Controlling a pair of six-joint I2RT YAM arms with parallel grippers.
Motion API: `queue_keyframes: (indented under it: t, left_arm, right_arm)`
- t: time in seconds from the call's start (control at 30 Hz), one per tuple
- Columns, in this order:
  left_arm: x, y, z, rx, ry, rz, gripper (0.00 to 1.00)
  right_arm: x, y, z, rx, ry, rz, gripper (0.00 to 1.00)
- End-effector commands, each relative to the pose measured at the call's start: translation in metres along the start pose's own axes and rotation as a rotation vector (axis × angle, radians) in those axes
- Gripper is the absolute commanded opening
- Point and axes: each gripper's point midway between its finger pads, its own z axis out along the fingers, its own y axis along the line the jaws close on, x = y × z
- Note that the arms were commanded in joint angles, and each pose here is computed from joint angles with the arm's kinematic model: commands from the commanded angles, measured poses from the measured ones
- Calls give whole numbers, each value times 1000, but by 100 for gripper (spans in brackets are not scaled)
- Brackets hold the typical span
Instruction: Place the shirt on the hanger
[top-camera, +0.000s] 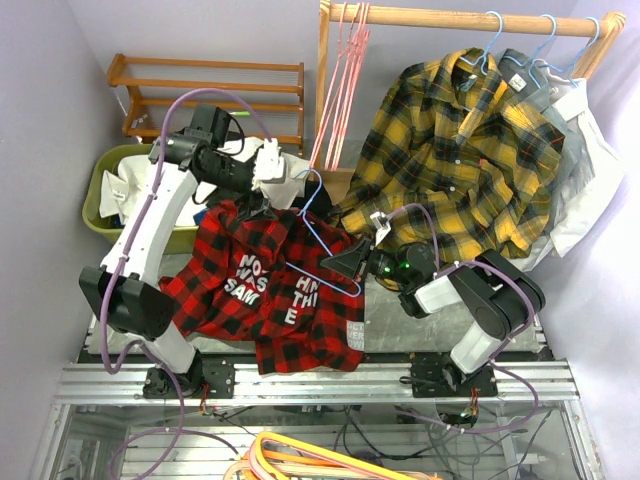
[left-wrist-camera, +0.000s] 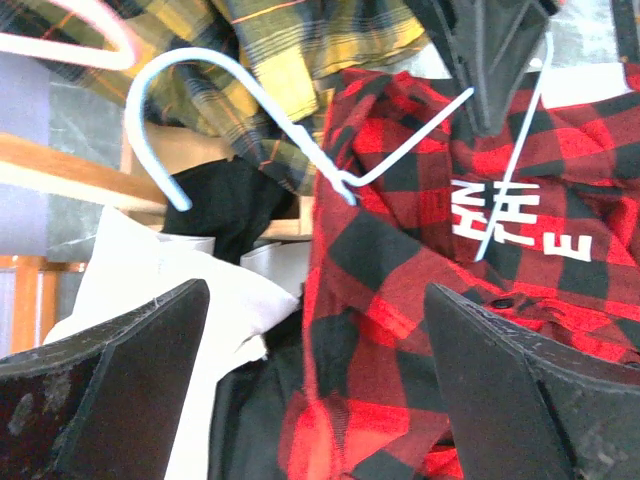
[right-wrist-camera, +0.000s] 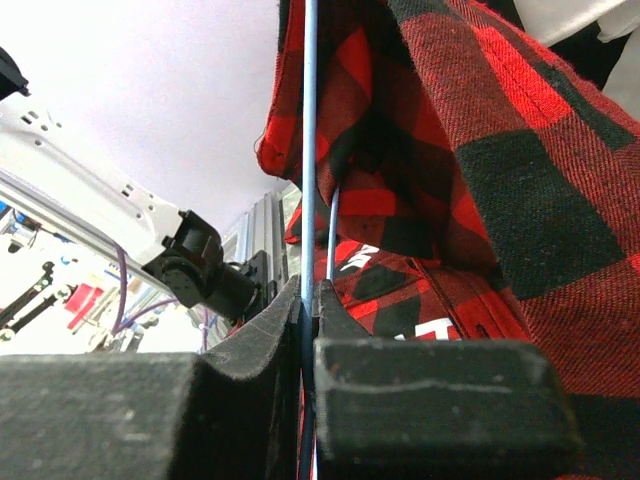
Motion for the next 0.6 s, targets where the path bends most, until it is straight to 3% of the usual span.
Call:
queue_keyframes:
  t: [0.0, 0.1, 0.17, 0.37, 0.57]
  left_arm:
    - [7, 13, 7, 28, -21, -50, 96]
    - [16, 11, 17, 132, -19, -99, 82]
    - [20, 10, 23, 171, -27, -181, 82]
    - [19, 2, 36, 212, -22, -179, 82]
    - [17, -7, 41, 239, -26, -202, 71]
  right_arm:
    - [-10, 10, 3, -24, -24, -80, 0]
    - [-13, 10, 4, -10, -17, -98, 0]
    - [-15, 12, 4, -6, -14, -111, 0]
    - [-19, 14, 6, 16, -4, -138, 0]
    - [-20, 14, 5, 27, -4, -147, 0]
